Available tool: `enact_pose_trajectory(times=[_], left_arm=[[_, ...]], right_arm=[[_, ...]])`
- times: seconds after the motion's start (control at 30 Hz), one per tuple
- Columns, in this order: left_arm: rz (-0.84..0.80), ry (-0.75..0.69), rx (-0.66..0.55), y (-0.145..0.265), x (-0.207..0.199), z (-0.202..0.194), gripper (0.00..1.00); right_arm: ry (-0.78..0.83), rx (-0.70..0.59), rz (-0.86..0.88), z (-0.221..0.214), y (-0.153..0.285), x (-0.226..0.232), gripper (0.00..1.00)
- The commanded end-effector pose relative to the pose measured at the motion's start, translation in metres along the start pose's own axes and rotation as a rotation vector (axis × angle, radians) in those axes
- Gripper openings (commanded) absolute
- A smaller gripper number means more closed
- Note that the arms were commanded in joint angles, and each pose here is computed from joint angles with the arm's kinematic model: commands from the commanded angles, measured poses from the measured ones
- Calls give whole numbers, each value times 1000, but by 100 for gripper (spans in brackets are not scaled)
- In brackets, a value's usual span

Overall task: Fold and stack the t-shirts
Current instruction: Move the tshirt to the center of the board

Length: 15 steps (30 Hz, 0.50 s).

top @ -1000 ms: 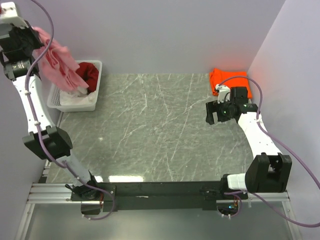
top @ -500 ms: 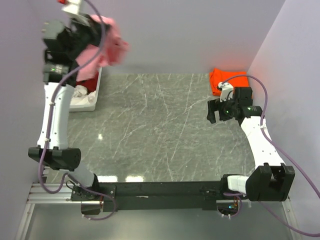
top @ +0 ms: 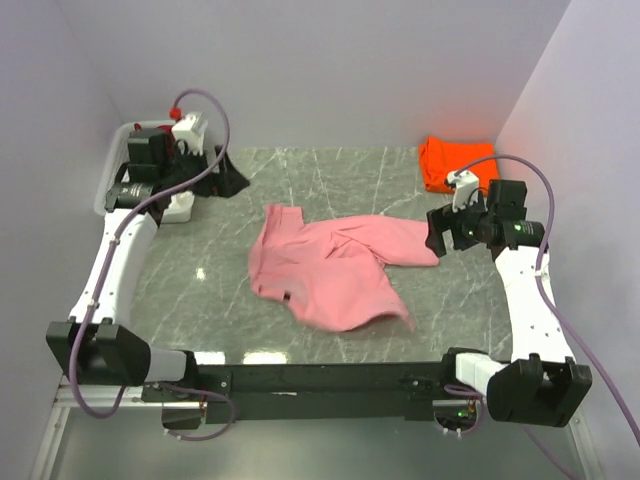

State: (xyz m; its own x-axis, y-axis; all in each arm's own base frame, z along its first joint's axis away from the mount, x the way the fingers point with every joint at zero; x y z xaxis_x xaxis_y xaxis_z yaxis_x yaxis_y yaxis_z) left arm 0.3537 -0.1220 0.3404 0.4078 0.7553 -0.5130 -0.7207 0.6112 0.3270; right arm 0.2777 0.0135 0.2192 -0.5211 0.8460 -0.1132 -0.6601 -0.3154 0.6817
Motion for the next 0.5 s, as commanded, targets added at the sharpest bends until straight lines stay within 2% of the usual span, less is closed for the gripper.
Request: enact_pose_trajectory(times=[0.0,0.03,0.07,0.13,0.17,0.23,0.33,0.47], left_arm=[[53,-55,112,9,35,-37,99],[-25,-69,185,10,29,-58,100],[-77,-155,234,7,29,-71,99],[-116,-190,328,2,27,-101,99],[-141,-260,407,-3,22,-123,95],[-158,-302,488,-10,25,-153,90],[-121,-306,598,-27,36,-191,79],[2,-283,660,-48,61,-214,73]], right_arm=[[49,51,71,-20,1,16,100],[50,70,68,-25,-1,14,100],[40,97,76,-31,-7,13,100],[20,139,79,-38,-12,12,100],[3,166,90,-42,-19,10,100],[-26,204,97,-46,-29,6,97],[-67,248,103,-49,-46,0,89],[-78,258,47,-40,-68,-19,78]])
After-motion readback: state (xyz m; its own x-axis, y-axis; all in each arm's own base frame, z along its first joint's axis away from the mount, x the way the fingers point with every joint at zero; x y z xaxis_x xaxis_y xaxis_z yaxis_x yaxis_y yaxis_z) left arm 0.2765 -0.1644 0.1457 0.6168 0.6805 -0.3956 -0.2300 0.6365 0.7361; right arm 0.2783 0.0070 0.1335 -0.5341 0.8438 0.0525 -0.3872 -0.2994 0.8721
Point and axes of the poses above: each gripper's point midway between its finger pads, its own y axis back along the fingers, its own x axis along the line the jaws close on, z = x × y, the point moved 2 cm from there along y, back along the fingers, and after that the axes turned 10 degrees about y, right-handed, at the moved point
